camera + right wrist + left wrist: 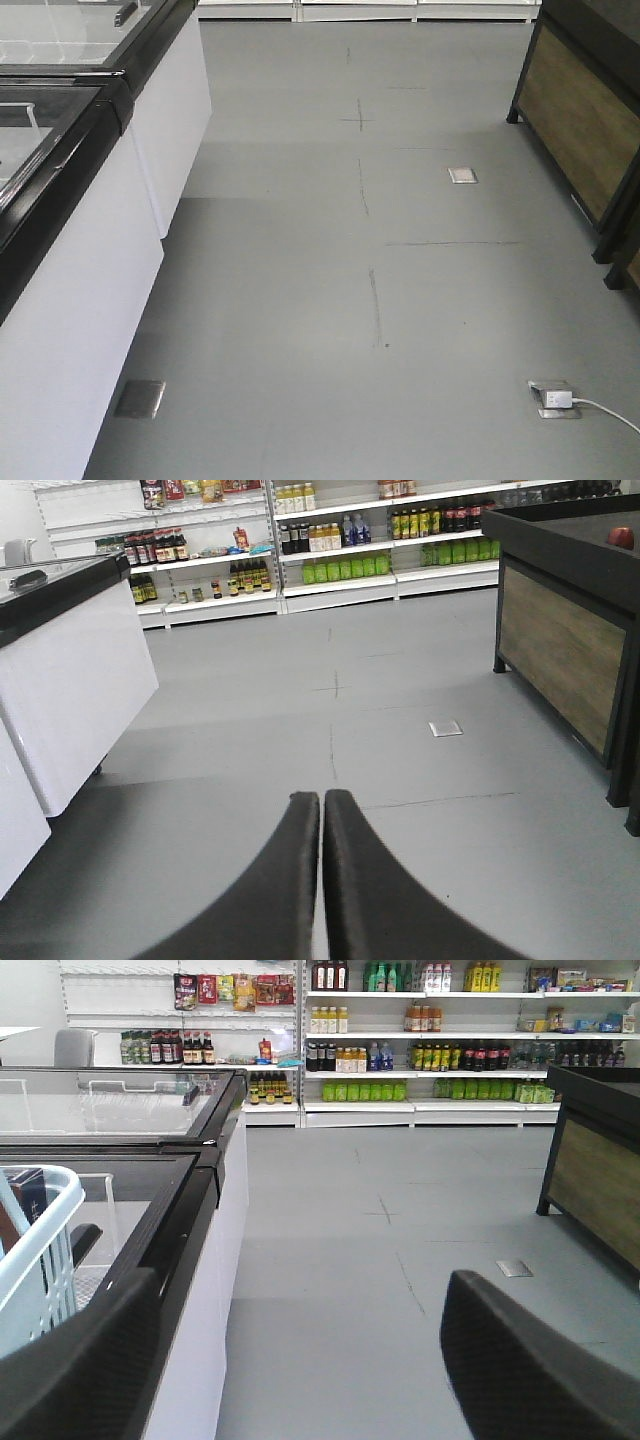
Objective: Left arm holds basket, right arm returns cookies
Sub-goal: 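Rotate and move the left gripper to the light blue basket handle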
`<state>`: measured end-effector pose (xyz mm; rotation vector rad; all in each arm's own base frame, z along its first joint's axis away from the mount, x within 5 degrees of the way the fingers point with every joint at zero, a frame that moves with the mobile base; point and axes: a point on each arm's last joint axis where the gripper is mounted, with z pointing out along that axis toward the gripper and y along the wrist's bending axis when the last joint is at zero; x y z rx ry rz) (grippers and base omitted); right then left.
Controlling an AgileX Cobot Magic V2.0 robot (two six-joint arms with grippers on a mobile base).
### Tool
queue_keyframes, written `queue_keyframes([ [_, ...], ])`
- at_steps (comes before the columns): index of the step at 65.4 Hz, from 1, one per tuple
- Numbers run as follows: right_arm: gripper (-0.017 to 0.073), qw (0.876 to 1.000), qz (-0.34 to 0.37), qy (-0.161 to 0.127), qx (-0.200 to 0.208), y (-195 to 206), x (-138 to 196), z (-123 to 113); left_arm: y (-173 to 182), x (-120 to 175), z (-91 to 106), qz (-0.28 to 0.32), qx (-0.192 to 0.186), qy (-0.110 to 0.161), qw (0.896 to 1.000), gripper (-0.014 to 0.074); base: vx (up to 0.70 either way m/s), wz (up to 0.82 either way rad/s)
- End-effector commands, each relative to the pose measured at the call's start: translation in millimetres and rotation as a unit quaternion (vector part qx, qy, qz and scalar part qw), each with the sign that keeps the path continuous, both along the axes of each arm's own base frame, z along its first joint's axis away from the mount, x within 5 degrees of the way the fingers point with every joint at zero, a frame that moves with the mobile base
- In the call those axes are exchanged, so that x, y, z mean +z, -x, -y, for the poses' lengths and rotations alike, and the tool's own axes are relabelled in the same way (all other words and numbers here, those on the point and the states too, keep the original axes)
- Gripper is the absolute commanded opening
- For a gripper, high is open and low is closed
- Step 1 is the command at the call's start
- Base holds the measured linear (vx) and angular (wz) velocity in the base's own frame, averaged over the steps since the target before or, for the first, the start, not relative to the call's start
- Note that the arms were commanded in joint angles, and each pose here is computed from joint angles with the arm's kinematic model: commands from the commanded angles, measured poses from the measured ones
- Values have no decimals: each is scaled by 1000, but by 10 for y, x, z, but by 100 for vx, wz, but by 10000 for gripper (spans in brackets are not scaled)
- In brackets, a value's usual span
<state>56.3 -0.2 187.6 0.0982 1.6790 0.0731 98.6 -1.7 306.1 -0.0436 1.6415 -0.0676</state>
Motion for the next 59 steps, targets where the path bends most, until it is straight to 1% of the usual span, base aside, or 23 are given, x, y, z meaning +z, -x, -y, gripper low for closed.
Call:
queue_keyframes([
  [1,-8,999,44,8,-5,3,71,8,-12,180,1,51,0,30,998,540,0,0],
  [4,-8,999,44,8,-5,3,71,8,-11,191,2,55,0,81,995,542,0,0],
  [6,-8,999,44,8,-5,3,71,8,-11,200,2,59,0,118,991,545,0,0],
  [8,-8,999,44,8,-5,3,71,8,-10,205,3,60,0,165,985,547,0,0],
  [12,-8,999,44,8,-5,3,71,8,-10,216,2,64,-1,233,970,549,0,0],
  [13,-8,999,44,8,-5,3,71,8,-10,220,1,66,-1,249,966,549,0,0],
  [14,-8,999,44,8,-5,3,71,8,-9,228,0,70,-2,270,960,549,0,0],
  [17,-8,999,44,8,-5,3,71,8,-8,238,-2,74,-3,307,949,549,0,0],
  [20,-8,999,44,8,-5,3,71,8,-6,255,-5,82,-5,346,935,549,0,0],
  [21,-8,999,44,8,-5,3,71,8,-6,259,-7,83,-5,367,926,549,0,0],
  [22,-8,999,44,8,-5,3,71,8,-5,265,-8,86,-6,382,920,549,0,0],
  [23,-8,999,44,8,-5,3,71,8,-5,269,-10,87,-7,405,910,549,0,0],
  [26,-8,999,44,8,-5,3,71,8,-4,274,-13,87,-8,457,885,549,0,0],
  [29,-8,999,44,8,-5,3,71,8,-4,276,-16,85,-9,510,856,549,0,0],
  [30,-8,999,44,8,-5,3,71,8,-4,275,-18,84,-9,535,841,548,0,0],
  [32,-8,999,44,8,-5,3,71,8,-4,275,-19,82,-10,564,822,548,0,0],
  [33,-8,999,44,8,-5,3,71,8,-4,274,-20,81,-10,575,814,548,0,0],
  [35,-8,999,44,8,-5,3,71,8,-4,274,-20,80,-10,591,802,548,0,0],
  [36,-8,999,44,8,-5,3,71,8,-4,275,-21,80,-10,596,799,548,0,0],
  [37,-8,999,44,8,-5,3,71,8,-4,275,-22,80,-10,598,797,548,0,0],
  [50,-8,999,44,8,-5,3,71,8,-3,281,-24,83,-11,597,798,548,0,0],
  [59,-8,999,43,8,-5,3,70,8,1,306,-35,98,-14,594,798,548,0,0],
])
